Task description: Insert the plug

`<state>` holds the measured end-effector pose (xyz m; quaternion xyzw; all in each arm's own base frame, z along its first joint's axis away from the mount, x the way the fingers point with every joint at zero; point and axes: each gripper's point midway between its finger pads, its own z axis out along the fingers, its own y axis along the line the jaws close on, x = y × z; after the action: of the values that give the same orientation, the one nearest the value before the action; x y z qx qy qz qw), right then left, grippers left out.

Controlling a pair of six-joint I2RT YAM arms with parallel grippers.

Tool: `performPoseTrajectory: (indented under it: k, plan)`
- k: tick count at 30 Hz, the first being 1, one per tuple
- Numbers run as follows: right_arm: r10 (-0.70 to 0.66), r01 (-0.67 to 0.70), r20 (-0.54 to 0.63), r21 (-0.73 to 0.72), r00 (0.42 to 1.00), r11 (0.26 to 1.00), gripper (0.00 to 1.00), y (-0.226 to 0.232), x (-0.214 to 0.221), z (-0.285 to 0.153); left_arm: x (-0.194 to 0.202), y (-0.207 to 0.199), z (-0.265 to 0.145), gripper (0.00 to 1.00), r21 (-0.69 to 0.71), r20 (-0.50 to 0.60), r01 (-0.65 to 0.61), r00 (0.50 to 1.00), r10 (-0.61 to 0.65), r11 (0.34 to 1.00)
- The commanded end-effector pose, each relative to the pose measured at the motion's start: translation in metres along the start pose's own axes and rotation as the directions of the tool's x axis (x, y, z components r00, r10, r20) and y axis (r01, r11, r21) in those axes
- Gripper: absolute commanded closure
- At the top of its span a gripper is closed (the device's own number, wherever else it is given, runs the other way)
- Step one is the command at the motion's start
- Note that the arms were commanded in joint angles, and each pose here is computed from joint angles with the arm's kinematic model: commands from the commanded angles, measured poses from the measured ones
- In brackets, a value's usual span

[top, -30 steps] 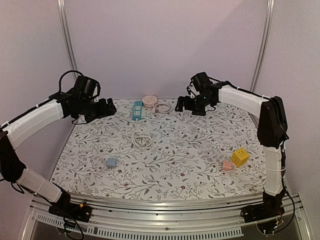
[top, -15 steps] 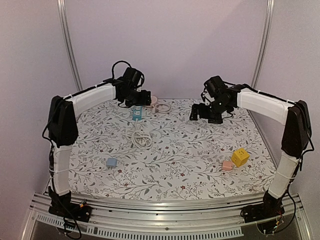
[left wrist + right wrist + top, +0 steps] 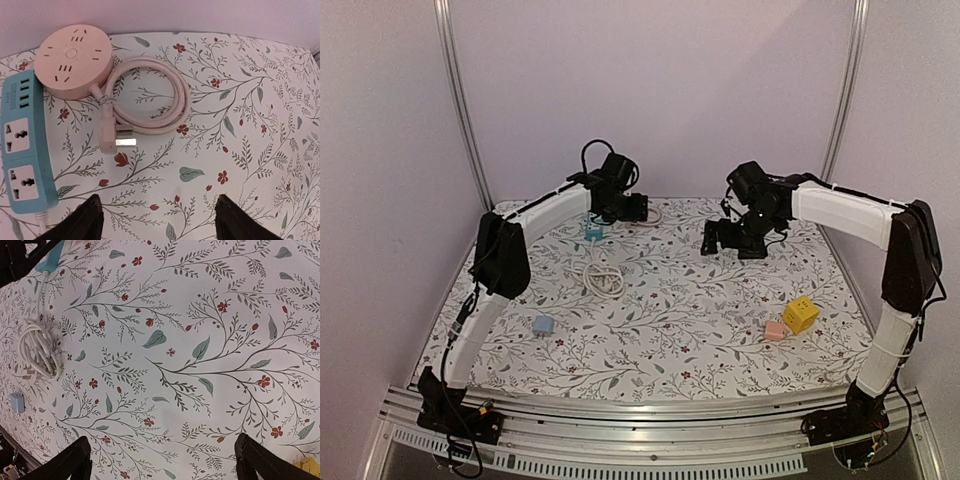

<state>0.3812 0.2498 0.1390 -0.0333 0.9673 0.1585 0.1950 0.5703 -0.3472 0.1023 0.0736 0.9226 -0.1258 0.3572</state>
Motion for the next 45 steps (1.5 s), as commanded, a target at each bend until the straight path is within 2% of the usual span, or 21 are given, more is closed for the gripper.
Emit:
performPoseTrajectory:
  k: [1,7,14,22,32,45]
  plan:
    - [-0.02,0.018,-0.073,-0.02,0.997,1.0,0.01,0.001,0.013,0.013,0.005,-0.009,0.022,0.23,0.039,0.01,0.076,0.997,-0.076,0.996]
    - [-0.03,0.028,-0.113,-0.017,0.993,0.999,0.01,0.0,0.019,0.019,-0.004,0.008,0.042,0.23,0.047,0.062,0.175,0.982,-0.178,0.983]
    - [-0.025,0.023,-0.145,-0.014,0.989,1.0,0.01,-0.005,0.033,0.02,-0.022,0.033,0.058,0.24,0.104,0.109,0.336,0.932,-0.347,0.936]
    - [-0.063,0.064,-0.158,0.002,0.985,0.998,0.01,-0.006,0.029,0.028,-0.022,0.057,0.08,0.24,0.138,0.122,0.442,0.88,-0.458,0.886]
    - [-0.102,0.109,-0.184,0.029,0.978,0.994,0.01,-0.011,0.026,0.04,-0.01,0.051,0.104,0.28,0.235,0.049,0.527,0.833,-0.552,0.817]
    - [-0.082,0.089,-0.195,0.029,0.977,0.996,0.01,-0.021,0.018,0.049,-0.014,0.048,0.124,0.27,0.338,0.067,0.607,0.747,-0.662,0.719]
